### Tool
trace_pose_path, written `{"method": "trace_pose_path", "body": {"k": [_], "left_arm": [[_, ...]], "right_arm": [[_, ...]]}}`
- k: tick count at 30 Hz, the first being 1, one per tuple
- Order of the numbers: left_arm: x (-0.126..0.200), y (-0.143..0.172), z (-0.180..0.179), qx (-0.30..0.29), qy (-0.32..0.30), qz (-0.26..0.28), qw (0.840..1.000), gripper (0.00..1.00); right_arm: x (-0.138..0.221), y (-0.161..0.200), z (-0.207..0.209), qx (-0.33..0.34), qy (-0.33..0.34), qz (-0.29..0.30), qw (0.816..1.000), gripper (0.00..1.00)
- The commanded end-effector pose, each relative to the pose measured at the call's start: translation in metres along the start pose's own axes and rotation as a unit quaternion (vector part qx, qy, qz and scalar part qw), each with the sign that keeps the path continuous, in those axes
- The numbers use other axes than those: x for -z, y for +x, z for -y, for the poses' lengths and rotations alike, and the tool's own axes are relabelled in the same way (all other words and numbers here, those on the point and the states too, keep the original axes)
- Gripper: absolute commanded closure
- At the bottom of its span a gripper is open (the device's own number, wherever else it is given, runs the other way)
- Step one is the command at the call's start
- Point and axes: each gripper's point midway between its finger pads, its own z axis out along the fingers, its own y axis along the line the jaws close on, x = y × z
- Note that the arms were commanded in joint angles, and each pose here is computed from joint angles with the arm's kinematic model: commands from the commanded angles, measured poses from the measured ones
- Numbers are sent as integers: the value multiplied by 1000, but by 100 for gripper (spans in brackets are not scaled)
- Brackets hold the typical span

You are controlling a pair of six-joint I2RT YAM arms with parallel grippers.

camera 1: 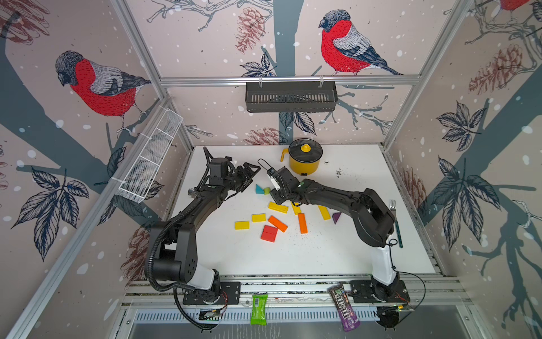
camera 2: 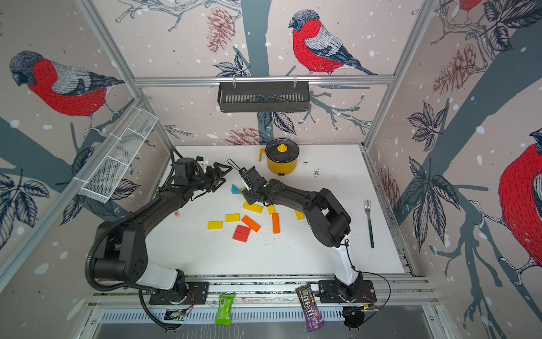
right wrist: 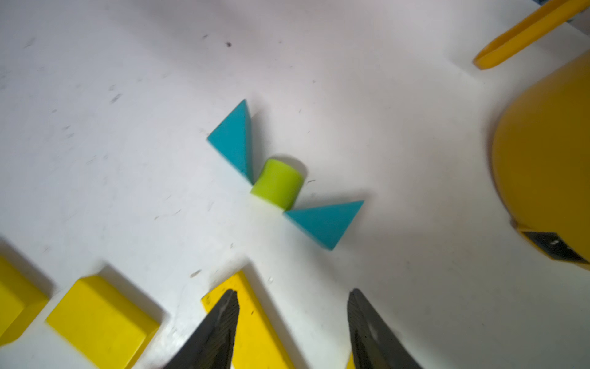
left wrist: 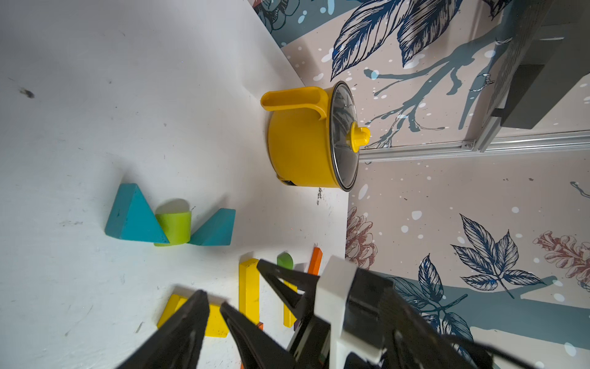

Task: Assemble a carrot with building blocks
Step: Assemble the building block at the center of the board, then pick up the building block from the center of the board.

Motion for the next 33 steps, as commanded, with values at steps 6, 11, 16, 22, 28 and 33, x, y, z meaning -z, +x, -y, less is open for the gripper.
{"method": "trace_pose_path", "body": {"k": [6, 11, 16, 22, 28, 33], "left_arm": [[6, -3, 14, -21, 13, 4, 1000, 15], [5, -3, 13, -22, 10, 4, 1000, 15], [5, -4, 12, -22, 9, 5, 1000, 15], [5, -3, 12, -22, 9, 3, 1000, 15], [12, -12, 11, -20, 8, 17, 1000, 15], [20, -23, 7, -14, 5, 35, 999, 15]], "right_arm": [[-3, 46, -23, 79, -83, -52, 992, 36], [-22, 68, -22, 89, -79, -86, 989, 44], [-23, 78, -25, 94, -69, -92, 989, 56], [-8, 66, -43, 125, -60, -64, 988, 76], [-6, 38, -51, 153, -62, -34, 986, 79], [-29, 26, -51, 198, -50, -43, 978, 79]]}}
